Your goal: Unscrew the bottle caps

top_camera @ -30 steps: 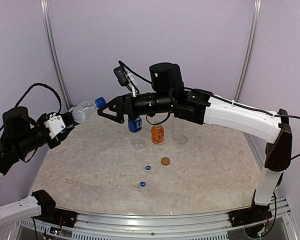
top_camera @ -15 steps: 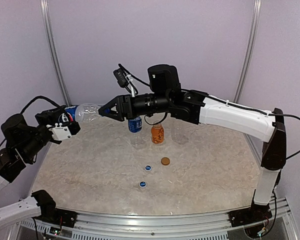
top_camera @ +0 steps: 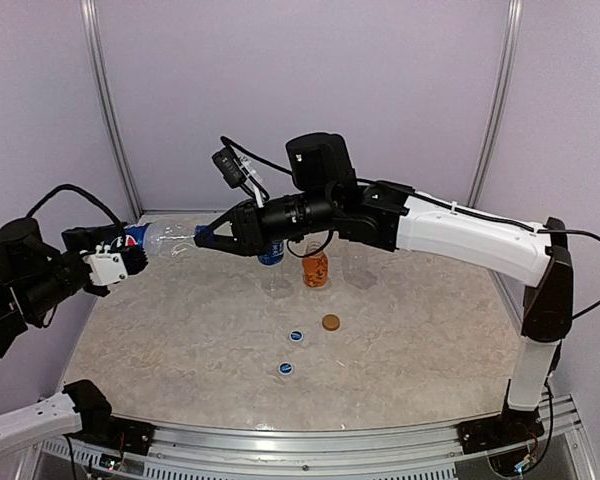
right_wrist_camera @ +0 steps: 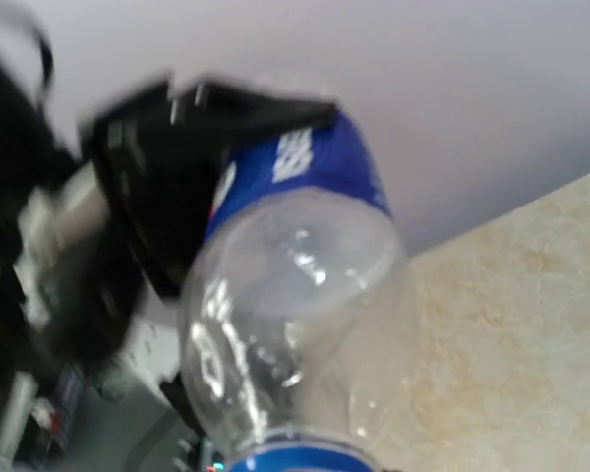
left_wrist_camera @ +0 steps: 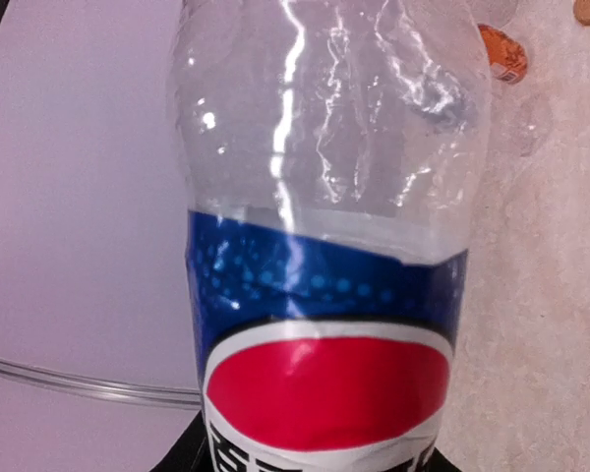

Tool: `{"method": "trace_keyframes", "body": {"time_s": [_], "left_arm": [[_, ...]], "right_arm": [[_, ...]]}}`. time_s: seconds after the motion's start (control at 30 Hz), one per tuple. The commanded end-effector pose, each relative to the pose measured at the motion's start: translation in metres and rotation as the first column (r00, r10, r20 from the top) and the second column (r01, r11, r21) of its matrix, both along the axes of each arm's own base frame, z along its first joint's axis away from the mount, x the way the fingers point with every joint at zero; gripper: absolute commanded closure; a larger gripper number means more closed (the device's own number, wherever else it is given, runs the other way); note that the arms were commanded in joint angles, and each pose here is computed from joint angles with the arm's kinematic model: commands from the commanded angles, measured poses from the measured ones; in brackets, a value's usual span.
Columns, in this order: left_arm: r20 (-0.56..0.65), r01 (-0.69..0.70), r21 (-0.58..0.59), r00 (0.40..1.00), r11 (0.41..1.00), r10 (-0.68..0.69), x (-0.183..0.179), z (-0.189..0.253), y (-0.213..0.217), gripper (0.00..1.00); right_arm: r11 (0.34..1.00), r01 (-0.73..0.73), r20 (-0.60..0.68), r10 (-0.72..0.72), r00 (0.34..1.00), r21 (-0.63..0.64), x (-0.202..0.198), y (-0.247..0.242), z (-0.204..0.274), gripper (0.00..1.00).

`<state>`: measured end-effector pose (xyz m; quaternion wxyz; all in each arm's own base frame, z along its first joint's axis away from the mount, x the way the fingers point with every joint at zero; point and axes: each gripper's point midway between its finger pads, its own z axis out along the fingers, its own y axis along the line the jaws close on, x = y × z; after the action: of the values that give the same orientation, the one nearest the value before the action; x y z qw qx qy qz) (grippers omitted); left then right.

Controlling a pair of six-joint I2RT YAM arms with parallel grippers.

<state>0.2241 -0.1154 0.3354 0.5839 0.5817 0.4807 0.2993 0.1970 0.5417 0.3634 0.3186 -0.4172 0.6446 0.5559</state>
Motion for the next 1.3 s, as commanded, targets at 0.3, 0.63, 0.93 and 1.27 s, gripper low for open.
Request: {"method": "trace_keyframes", "body": {"time_s": [0.3, 0.63, 0.93, 1.27], "left_arm": [[-0.691, 0.222, -0.401, 0.563, 0.888, -0.453, -0.143, -0.035, -0.037, 0.73], [-0.745, 0.193, -0.422, 0.483, 0.886, -0.460, -0.150, -0.045, -0.041, 0.72], [-0.619, 0.119, -0.395, 0.699, 0.911, -0.359, -0.104, -0.032, -0.033, 0.74], [-0.181, -0.078, -0.222, 0.983, 0.972, 0.038, -0.004, -0.005, 0.003, 0.73]], "right_arm": [[0.960, -0.026, 0.954, 0.281, 0.102, -0.280, -0.128, 0.005, -0.031, 1.00], [0.974, 0.070, 0.930, 0.225, -0.290, -0.214, -0.150, 0.014, -0.014, 1.00], [0.976, 0.219, 0.997, 0.008, -0.071, 0.008, -0.126, 0.002, 0.025, 0.01], [0.943, 0.329, 0.680, -0.277, 0.679, 0.056, -0.054, -0.021, 0.046, 0.01]]}}
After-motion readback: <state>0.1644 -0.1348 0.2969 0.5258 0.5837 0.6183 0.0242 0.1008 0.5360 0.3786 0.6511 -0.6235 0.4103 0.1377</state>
